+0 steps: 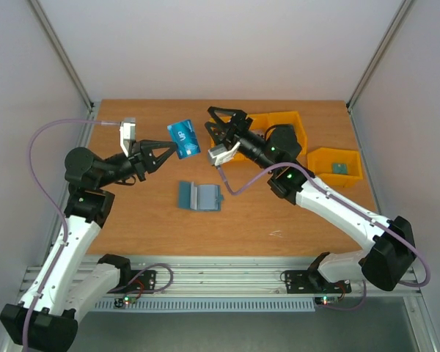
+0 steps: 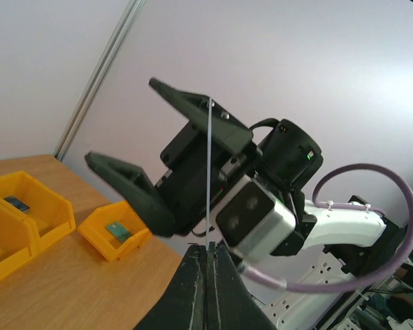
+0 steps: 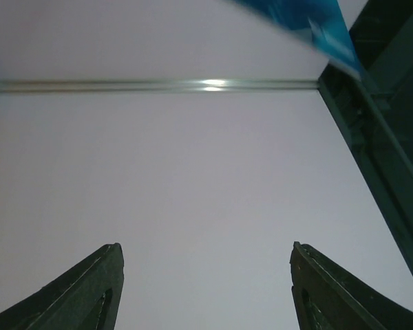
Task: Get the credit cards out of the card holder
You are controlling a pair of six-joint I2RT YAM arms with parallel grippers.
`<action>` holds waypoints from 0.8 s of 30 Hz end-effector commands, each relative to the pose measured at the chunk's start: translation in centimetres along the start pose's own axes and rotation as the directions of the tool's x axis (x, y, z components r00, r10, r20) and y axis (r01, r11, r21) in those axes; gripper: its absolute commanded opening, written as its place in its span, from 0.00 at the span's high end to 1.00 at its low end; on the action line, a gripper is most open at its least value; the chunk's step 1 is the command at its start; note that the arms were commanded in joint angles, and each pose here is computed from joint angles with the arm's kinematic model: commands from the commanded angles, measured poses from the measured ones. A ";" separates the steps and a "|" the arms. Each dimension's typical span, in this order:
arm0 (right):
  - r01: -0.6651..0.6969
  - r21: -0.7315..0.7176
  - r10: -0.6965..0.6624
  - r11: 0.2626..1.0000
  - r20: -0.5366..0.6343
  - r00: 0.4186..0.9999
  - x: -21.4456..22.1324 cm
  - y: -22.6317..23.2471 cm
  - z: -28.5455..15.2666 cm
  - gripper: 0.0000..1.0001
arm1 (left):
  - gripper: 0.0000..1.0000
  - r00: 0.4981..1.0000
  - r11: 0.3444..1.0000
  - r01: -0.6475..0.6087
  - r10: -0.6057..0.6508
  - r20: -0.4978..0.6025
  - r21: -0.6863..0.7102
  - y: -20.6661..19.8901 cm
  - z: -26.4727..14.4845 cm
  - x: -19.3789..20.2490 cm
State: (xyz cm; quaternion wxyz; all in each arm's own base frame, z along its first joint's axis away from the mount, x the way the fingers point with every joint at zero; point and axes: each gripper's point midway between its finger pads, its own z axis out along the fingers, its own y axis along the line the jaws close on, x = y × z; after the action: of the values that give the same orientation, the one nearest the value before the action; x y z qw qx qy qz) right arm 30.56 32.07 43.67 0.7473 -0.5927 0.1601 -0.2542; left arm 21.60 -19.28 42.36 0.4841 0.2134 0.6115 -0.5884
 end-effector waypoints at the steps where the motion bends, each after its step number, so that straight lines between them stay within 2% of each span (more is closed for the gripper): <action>1: 0.528 0.072 -0.530 0.846 0.016 0.848 -2.5 -1.3 -0.4 0.34 | 1.00 1.000 0.999 -0.012 0.012 -0.003 0.033 -1.1 0.2 -0.8; 5: 0.571 0.127 -0.579 0.811 0.035 0.815 -4.7 -2.3 -0.2 0.37 | 1.00 1.000 1.000 -0.004 0.005 -0.002 0.026 -0.9 0.2 -0.8; 11: 0.621 0.152 -0.631 0.769 0.025 0.775 -5.5 -3.2 0.0 0.41 | 1.00 1.000 1.000 0.002 -0.002 0.005 0.008 -0.7 0.1 -0.9; 24: 0.667 0.206 -0.687 0.716 0.042 0.725 -7.5 -3.9 0.0 0.40 | 1.00 0.999 0.999 0.049 -0.048 0.006 -0.020 0.3 0.1 -1.2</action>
State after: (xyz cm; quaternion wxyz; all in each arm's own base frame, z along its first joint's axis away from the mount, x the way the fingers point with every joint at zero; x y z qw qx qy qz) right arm 25.20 36.27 43.54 0.7652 -0.5994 0.1013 -0.2117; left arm 22.51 -19.14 41.75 0.4666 0.1918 0.6292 -0.5913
